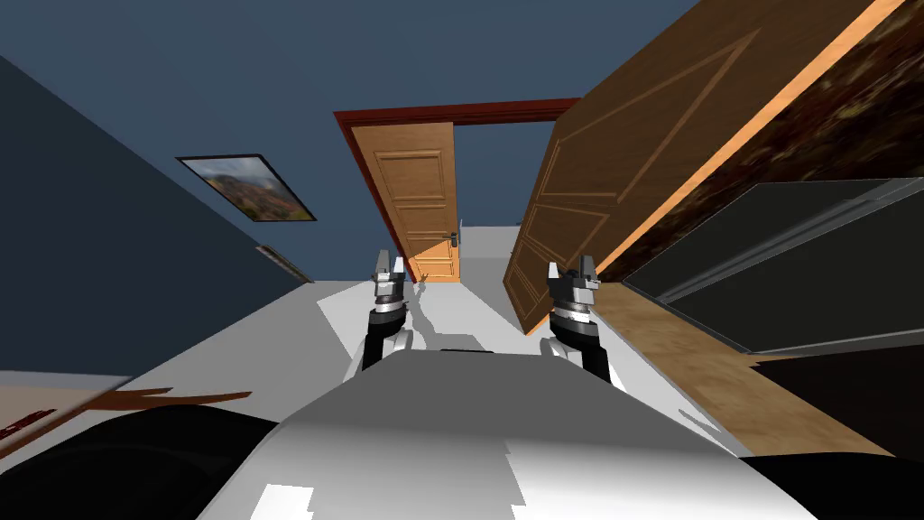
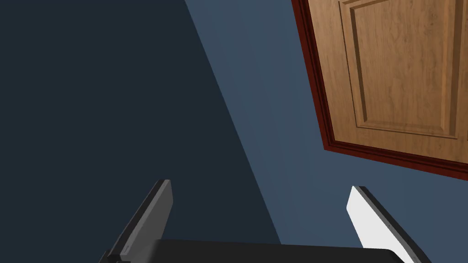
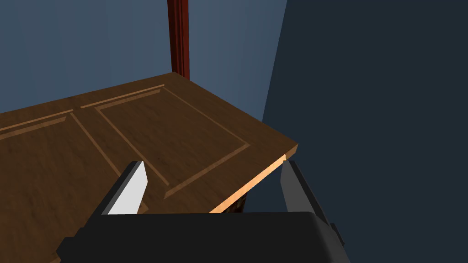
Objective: Pull the door open
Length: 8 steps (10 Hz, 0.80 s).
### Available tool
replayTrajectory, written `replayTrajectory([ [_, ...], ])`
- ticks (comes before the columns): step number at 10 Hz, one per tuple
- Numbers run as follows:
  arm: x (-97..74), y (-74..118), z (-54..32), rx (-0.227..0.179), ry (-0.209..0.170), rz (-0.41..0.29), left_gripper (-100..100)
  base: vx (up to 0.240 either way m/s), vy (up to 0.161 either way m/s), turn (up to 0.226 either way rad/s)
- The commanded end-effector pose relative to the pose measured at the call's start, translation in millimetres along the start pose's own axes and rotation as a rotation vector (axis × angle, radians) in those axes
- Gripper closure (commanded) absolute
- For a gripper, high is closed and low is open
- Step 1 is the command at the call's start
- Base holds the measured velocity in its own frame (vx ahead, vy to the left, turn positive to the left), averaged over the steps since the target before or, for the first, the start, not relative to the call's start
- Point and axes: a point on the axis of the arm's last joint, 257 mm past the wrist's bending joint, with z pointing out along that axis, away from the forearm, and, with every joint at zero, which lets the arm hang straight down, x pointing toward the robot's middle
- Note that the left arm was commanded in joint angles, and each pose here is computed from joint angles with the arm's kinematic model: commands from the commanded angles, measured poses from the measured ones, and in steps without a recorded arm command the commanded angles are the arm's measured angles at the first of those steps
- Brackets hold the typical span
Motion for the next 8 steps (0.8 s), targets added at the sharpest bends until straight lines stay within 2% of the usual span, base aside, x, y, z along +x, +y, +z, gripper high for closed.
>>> replayTrajectory([
  [1, 4.3, 14.5, -2.1, -0.025, 0.017, -0.013, -100, 0.084, -0.019, -0.043],
  [5, 10.9, 40.8, -6.3, -0.071, 0.042, -0.034, -100, 0.161, -0.011, -0.030],
  [8, 16.8, 70.7, -11.7, -0.126, 0.065, -0.057, -100, 0.153, -0.006, -0.040],
])
